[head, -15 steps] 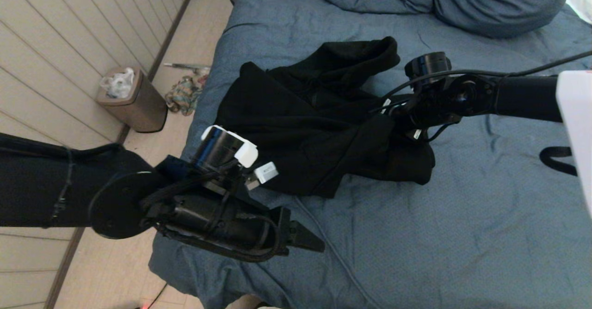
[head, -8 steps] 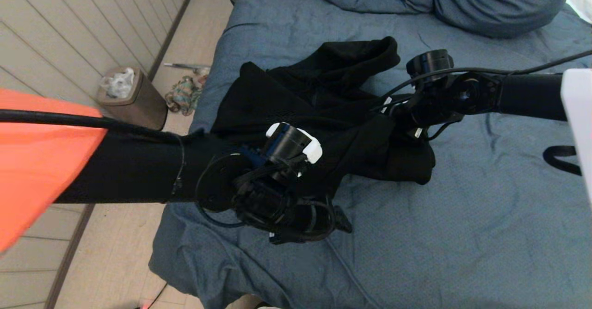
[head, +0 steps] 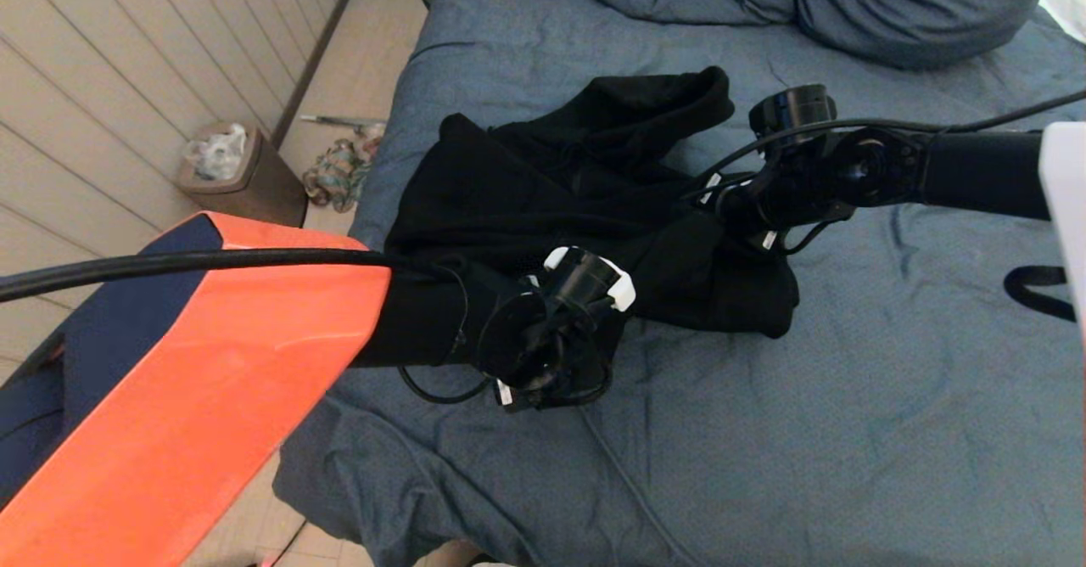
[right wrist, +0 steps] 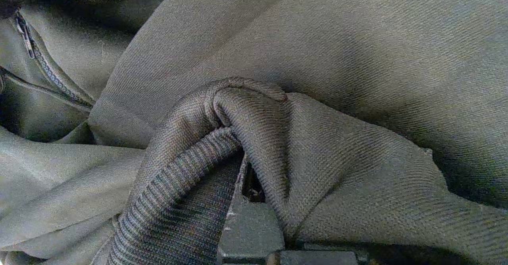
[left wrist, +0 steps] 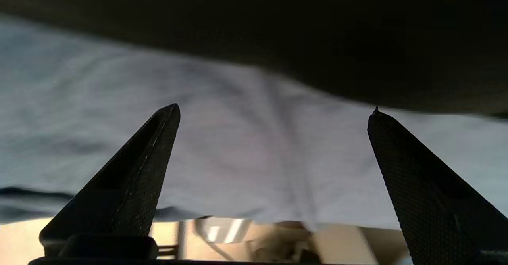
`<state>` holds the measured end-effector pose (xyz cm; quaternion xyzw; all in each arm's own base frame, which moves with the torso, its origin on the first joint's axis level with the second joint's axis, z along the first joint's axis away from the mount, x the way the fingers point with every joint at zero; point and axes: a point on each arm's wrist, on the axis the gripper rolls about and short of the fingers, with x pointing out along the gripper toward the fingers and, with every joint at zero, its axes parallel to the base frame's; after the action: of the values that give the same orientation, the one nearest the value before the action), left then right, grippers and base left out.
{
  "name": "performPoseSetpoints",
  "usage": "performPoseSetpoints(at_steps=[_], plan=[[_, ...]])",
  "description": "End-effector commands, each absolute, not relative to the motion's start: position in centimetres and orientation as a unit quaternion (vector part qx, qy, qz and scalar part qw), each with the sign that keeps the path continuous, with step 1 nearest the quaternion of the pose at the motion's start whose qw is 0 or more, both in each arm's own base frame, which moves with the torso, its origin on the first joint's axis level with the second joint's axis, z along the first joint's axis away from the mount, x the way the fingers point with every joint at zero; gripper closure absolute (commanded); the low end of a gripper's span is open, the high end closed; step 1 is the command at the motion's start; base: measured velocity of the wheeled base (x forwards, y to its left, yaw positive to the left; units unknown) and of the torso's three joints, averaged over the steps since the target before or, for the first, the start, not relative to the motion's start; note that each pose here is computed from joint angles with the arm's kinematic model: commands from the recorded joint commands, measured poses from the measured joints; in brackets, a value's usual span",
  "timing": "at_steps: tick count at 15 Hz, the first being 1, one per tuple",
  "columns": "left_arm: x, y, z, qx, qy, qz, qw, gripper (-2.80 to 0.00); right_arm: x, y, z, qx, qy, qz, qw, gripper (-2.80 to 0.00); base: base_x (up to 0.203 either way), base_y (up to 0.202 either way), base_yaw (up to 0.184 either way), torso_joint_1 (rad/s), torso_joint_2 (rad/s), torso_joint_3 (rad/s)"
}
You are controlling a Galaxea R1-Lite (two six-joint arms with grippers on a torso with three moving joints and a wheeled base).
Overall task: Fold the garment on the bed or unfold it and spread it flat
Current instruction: Fold the black sweatshirt
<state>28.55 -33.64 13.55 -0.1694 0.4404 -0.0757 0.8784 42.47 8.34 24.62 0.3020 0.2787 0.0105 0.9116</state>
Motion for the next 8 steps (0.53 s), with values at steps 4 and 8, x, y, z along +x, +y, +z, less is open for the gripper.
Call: performPoseSetpoints(at_steps=[4,8], plan=[[28.7,-33.7,16.9,-0.206,0.410,-0.103,0.883,-2.80,42.5,8.4,24.5,0.304,0.281,0.010,0.910,0.00,0.000,0.000,0.000,0.000,0.00,0.000],[29.6,-34.9,16.6,-0.210,0.401,-0.108,0.885,-2.80,42.5,8.4,24.5,0.304,0.281,0.010,0.910,0.00,0.000,0.000,0.000,0.000,0.00,0.000]])
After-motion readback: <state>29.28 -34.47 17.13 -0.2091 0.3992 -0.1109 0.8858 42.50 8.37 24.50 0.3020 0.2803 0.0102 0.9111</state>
